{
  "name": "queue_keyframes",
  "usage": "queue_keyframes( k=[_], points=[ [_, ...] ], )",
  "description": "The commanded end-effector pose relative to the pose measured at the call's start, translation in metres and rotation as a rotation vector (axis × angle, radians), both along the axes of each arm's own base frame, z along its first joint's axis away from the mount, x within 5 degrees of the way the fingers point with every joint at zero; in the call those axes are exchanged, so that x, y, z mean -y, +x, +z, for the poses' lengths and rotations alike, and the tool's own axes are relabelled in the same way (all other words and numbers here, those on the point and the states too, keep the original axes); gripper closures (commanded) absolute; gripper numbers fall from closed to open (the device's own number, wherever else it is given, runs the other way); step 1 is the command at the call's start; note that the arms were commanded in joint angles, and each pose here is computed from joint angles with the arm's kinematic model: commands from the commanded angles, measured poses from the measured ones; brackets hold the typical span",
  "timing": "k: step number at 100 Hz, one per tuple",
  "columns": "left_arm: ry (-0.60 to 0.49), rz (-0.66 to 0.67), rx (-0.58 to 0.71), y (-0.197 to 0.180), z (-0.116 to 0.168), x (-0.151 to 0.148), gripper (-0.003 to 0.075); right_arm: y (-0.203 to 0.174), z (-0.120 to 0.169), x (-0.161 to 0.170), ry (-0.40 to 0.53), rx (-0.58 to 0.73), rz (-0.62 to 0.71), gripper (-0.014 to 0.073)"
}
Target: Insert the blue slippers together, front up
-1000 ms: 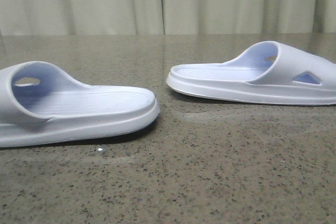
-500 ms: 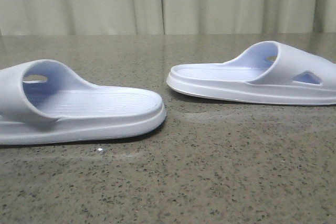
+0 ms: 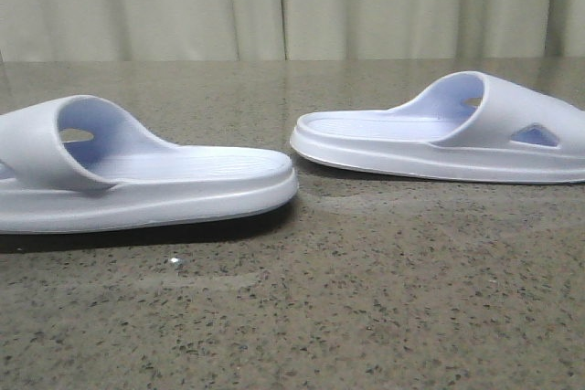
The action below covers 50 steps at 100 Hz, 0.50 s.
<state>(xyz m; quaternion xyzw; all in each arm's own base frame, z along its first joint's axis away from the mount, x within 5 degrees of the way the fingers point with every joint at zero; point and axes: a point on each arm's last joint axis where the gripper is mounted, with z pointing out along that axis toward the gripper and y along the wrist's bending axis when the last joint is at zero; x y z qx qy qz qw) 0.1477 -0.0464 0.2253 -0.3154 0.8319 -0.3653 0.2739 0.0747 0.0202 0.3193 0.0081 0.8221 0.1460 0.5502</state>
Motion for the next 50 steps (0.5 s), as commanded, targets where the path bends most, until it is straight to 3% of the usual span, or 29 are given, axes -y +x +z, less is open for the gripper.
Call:
queue_keyframes(
  k=[1, 50],
  points=[
    [-0.037, 0.019, 0.028, 0.004, 0.009, 0.001, 0.0704, 0.004, 0.016, 0.001, 0.023, 0.083, -0.017, 0.017],
    [-0.205, 0.008, 0.179, -0.011, 0.037, 0.007, 0.0703, 0.032, 0.011, 0.0, 0.059, 0.024, -0.063, 0.017]
  ],
)
